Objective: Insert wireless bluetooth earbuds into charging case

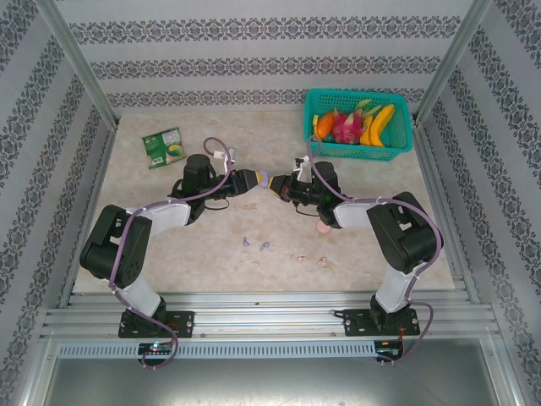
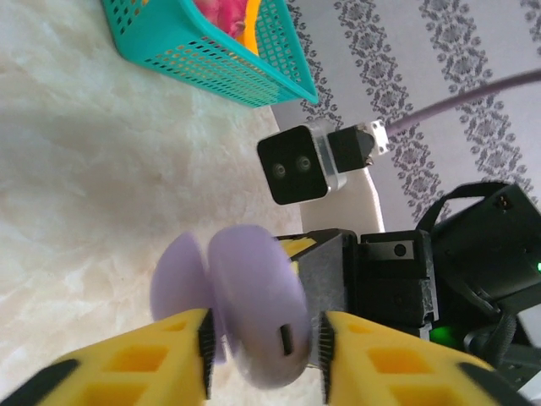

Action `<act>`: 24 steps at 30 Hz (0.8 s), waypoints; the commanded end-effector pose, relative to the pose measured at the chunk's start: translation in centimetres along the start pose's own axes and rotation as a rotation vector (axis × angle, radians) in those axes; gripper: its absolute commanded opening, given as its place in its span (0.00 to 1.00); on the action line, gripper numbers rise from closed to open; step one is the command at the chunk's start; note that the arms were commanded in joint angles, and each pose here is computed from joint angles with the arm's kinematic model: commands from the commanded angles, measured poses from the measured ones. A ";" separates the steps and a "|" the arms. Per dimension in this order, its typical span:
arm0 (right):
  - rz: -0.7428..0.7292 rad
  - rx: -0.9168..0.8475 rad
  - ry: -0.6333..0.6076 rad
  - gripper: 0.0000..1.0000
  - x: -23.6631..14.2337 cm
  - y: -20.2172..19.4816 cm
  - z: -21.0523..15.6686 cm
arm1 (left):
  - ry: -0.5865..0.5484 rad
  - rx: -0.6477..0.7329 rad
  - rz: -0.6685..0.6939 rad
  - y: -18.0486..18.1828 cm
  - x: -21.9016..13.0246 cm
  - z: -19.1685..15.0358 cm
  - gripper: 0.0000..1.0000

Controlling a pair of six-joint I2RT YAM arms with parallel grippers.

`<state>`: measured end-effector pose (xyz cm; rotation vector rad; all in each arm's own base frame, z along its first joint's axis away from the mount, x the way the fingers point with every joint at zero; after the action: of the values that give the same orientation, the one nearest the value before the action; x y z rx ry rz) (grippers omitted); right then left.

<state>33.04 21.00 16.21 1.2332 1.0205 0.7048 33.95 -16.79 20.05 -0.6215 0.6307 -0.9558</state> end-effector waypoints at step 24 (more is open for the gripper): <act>-0.479 -0.673 -0.055 0.00 -2.8 5.3 1.1 | 0.355 0.348 0.204 -5.0 -2.6 5.2 0.93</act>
<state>34.03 19.40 20.90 0.6952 0.9291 0.5836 34.52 -16.29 28.53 -0.1953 0.6758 -0.9238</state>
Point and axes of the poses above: each hand's point on the last joint's axis, 136 mm out from that joint toward the fingers, its own x axis out along the fingers, its own y axis along the line the jaws close on, z = x × y, the point moved 10 cm from there along -x, back along the fingers, and after that the axes turned 12 degrees about x, right-handed, at the moved point
